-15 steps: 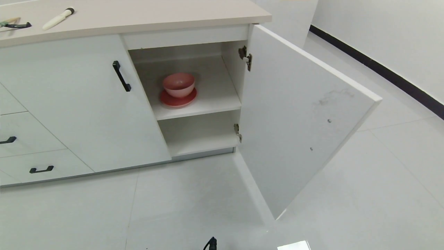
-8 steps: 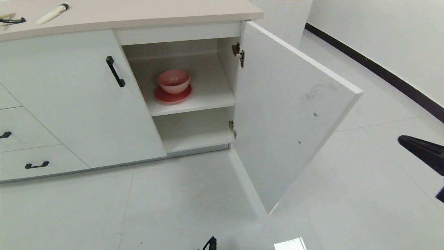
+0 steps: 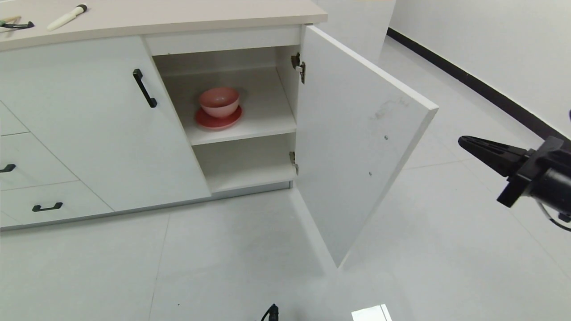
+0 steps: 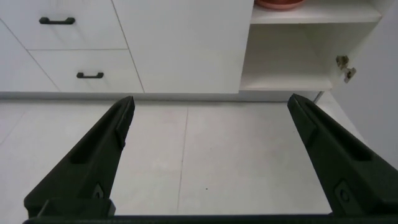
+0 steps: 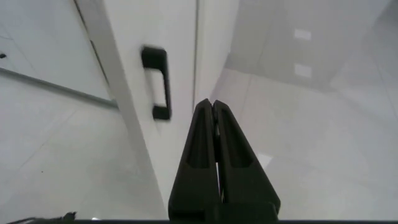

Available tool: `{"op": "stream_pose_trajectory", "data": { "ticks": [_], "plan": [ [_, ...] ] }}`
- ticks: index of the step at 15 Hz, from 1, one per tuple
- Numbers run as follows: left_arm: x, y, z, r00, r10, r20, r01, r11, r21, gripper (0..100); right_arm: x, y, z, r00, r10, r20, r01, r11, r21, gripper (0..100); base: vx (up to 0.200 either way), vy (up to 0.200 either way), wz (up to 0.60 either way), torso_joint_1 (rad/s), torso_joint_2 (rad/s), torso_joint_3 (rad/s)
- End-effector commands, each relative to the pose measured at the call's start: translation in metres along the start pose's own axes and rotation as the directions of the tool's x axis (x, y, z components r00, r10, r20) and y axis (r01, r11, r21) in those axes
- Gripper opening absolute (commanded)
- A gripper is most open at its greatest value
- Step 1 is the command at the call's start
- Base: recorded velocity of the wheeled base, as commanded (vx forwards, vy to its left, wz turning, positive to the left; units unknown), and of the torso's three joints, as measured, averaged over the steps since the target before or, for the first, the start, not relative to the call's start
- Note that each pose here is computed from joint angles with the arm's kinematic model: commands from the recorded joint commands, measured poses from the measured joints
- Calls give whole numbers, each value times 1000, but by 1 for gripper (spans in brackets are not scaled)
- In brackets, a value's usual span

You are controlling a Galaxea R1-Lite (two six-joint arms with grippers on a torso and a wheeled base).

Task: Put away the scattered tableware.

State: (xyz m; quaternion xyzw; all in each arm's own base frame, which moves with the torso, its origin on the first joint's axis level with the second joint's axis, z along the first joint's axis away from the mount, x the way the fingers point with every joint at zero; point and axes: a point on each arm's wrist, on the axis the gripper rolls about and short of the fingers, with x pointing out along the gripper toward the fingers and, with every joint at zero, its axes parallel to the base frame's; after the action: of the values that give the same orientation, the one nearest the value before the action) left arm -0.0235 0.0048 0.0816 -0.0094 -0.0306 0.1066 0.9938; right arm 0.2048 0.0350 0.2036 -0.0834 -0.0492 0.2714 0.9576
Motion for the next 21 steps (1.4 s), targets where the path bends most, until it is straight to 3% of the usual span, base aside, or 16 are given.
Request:
{"op": "stream_pose_trajectory", "data": {
  "ticks": [1, 3, 6, 8, 10, 12, 14, 15, 19, 21],
  "plan": [
    [0, 0, 0, 1000, -1, 0, 1, 1000, 2, 100, 31, -5, -18, 999, 36, -26, -36, 999, 13, 0, 0, 0, 0, 0, 0, 0],
    [0, 0, 0, 1000, 8, 1, -8, 1000, 11, 100, 50, 5, -17, 995, 92, 40, -91, 996, -9, 0, 0, 0, 0, 0, 0, 0],
    [0, 0, 2, 1000, 8, 16, -9, 1000, 18, 100, 56, 29, -13, 981, 181, 66, -180, 984, -12, 0, 0, 0, 0, 0, 0, 0],
    [0, 0, 1, 1000, 8, 7, -9, 999, 49, 100, 57, 37, -11, 974, 212, 77, -212, 977, -15, 0, 0, 0, 0, 0, 0, 0],
    [0, 0, 1, 1000, 2, 6, -2, 999, 51, 100, 58, 39, -9, 972, 220, 82, -220, 975, -16, 0, 0, 0, 0, 0, 0, 0],
    [0, 0, 1, 1000, -1, 4, 1, 997, 79, 100, 59, 44, -8, 967, 241, 87, -240, 971, -16, 0, 0, 0, 0, 0, 0, 0],
    [0, 0, 1, 1000, -18, 4, 17, 995, 96, 100, 61, 50, -7, 960, 263, 94, -263, 965, -17, 0, 0, 0, 0, 0, 0, 0],
    [0, -2, 1, 998, -70, 3, 69, 993, 99, 100, 70, 55, -3, 952, 284, 111, -283, 959, -23, 0, 0, 0, 0, 0, 0, 0],
    [0, -2, 3, 997, -70, 22, 68, 994, 86, 100, 88, 70, 3, 931, 337, 139, -336, 941, -31, 0, 0, 0, 0, 0, 0, 0],
    [-1, -2, 9, 994, -75, 79, 72, 997, 33, 100, 93, 78, 3, 921, 360, 151, -359, 933, -34, 0, 0, 0, 0, 0, 0, 0]
  ]
}}
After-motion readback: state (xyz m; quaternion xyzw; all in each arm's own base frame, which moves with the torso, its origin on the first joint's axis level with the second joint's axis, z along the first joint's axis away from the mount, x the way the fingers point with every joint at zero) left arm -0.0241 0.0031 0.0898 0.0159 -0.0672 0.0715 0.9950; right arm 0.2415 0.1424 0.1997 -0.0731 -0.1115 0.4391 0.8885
